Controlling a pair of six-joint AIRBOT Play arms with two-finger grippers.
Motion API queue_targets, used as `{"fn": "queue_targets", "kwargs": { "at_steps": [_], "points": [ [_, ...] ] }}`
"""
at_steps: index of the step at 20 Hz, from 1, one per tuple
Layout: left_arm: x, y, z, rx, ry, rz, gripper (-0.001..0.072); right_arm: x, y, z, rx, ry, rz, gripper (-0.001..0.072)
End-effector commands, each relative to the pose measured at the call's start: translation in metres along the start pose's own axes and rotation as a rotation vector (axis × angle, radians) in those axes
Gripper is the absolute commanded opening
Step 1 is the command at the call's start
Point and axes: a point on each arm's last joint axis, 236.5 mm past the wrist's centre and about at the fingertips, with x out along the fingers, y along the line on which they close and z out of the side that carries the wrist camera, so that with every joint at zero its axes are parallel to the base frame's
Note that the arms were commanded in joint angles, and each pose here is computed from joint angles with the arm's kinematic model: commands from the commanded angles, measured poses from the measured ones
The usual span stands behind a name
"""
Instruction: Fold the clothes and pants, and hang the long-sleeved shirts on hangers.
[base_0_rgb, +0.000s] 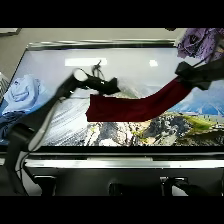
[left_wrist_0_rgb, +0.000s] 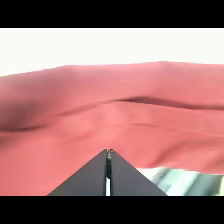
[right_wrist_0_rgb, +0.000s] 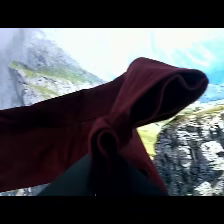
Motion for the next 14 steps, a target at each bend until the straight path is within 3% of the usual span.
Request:
{"fn": "queue_targets", "kwargs": {
  "at_steps": [1, 7, 14],
  "points": [
    [-0.136, 0.078, 0.035, 0.042, -0.068, 0.306, 0.0014, 0.023, 0.075, -0.024, 0.033, 0.022, 0.114, 0.0031],
    [-0.275, 0.122, 0.061, -0.049, -0.243, 0.402, 0.0015, 0.091, 0.202, -0.098, 0.053, 0.106, 0.275, 0.0031],
    [-0.302, 0.144, 0.062, -0.056, -0.261, 0.429, 0.0015, 0.166, 0.244, -0.156, 0.104, 0.205, 0.305, 0.0031]
  ]
}}
